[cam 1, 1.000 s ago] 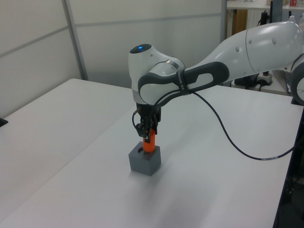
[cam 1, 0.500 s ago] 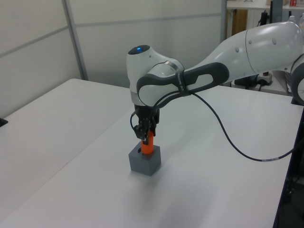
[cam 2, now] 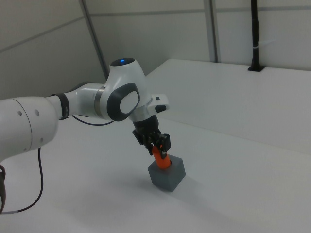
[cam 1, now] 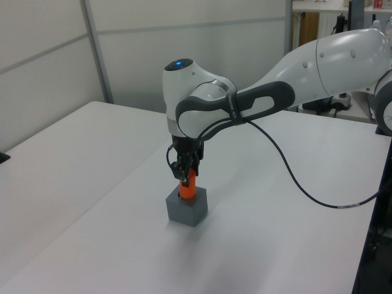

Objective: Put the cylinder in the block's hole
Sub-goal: 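Press the cylinder down into the hole and open the gripper, then raise the open gripper up off the cylinder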

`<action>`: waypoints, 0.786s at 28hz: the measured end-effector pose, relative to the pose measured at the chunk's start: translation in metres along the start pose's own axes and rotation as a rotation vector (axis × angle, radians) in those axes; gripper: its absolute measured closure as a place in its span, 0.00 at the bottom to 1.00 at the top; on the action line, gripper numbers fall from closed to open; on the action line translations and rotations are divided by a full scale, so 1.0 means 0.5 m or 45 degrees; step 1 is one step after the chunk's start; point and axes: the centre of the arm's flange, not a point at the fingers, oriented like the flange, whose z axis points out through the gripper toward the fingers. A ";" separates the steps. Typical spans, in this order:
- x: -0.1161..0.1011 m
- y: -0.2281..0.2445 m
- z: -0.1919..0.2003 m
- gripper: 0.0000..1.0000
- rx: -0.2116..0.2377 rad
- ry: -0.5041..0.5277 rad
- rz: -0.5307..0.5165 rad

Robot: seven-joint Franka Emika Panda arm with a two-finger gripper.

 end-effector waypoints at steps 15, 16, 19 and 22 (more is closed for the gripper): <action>0.004 -0.001 0.015 0.41 0.000 -0.003 0.000; 0.004 -0.001 0.015 0.39 0.000 -0.002 0.000; 0.006 -0.001 0.011 0.25 0.000 0.003 0.000; 0.010 0.000 -0.004 0.14 0.001 0.021 0.002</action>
